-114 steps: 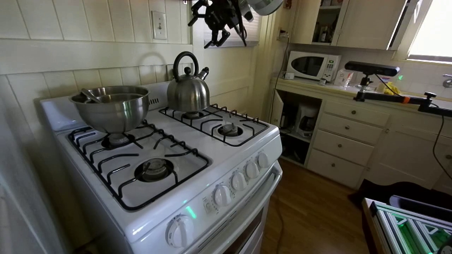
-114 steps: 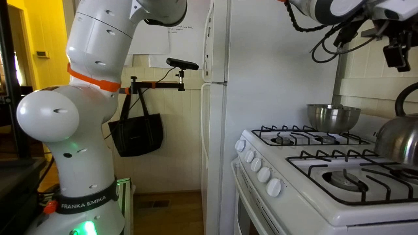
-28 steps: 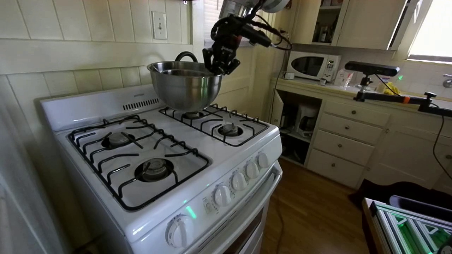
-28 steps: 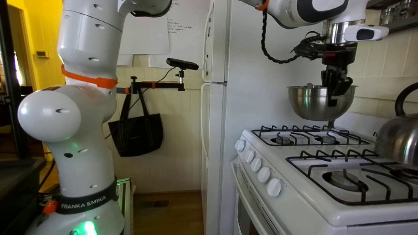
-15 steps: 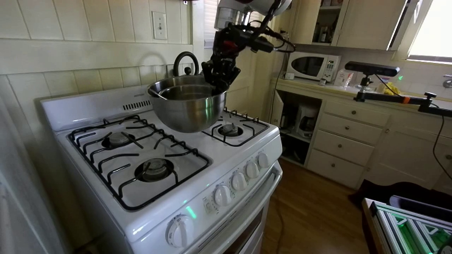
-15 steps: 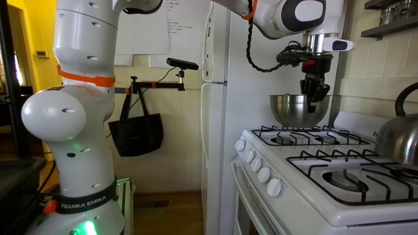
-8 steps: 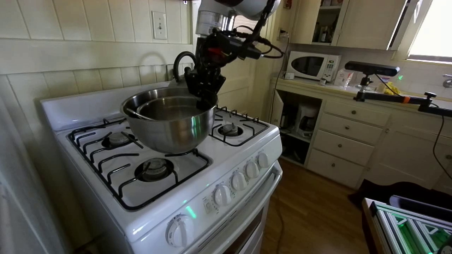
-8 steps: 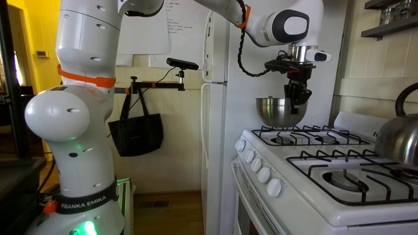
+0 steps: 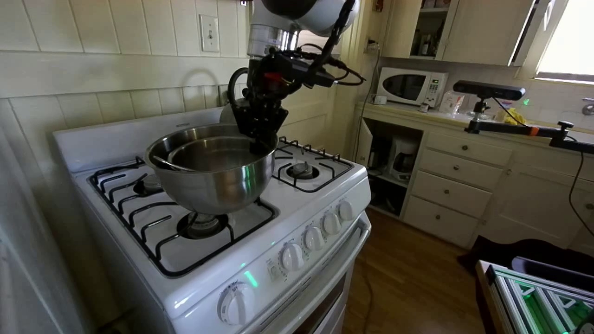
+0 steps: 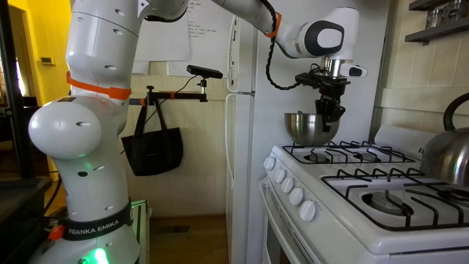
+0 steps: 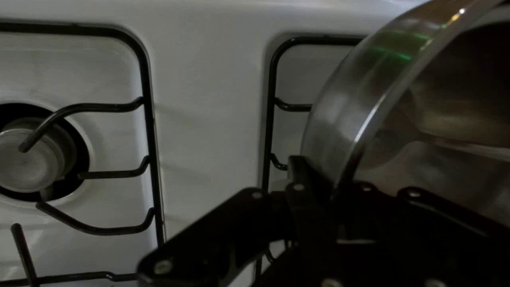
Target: Move the silver kettle to the back right plate of the stove then move the silver bowl forwards and remove the silver spoon from the bowl.
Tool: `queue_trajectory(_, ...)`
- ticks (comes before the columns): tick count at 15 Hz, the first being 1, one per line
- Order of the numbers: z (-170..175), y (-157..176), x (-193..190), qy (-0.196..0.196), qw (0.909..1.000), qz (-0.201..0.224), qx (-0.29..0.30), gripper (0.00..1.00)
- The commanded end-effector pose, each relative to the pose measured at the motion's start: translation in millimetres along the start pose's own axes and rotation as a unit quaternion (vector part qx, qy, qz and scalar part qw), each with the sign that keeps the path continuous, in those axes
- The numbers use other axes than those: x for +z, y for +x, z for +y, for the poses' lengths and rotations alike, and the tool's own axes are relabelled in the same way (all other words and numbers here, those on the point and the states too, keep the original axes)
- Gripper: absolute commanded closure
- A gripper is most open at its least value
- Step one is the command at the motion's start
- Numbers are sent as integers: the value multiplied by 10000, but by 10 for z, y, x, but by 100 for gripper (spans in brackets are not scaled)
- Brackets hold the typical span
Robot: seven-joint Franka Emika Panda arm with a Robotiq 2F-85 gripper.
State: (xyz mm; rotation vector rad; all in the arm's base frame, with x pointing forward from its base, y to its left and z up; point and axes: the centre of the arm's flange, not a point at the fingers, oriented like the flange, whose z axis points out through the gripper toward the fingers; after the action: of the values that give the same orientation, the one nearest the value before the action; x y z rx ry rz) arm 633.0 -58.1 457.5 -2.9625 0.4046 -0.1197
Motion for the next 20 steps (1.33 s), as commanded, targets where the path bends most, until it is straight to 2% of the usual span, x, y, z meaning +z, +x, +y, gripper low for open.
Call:
queue_trajectory(1, -100, 157, -87, 262, 9995, 169, 19, 96)
queue_trajectory(8, -123, 400, 66, 398, 9991, 52, 145, 96)
queue_trajectory(17, -103, 554, 195, 369, 9991, -79, 187, 96)
queue_trajectory(18, -102, 557, 204, 340, 9992, -125, 189, 60)
queue_trajectory(19, -103, 556, 207, 313, 9992, -151, 196, 60)
queue_trajectory(20, -110, 557, 190, 288, 9992, -176, 190, 54)
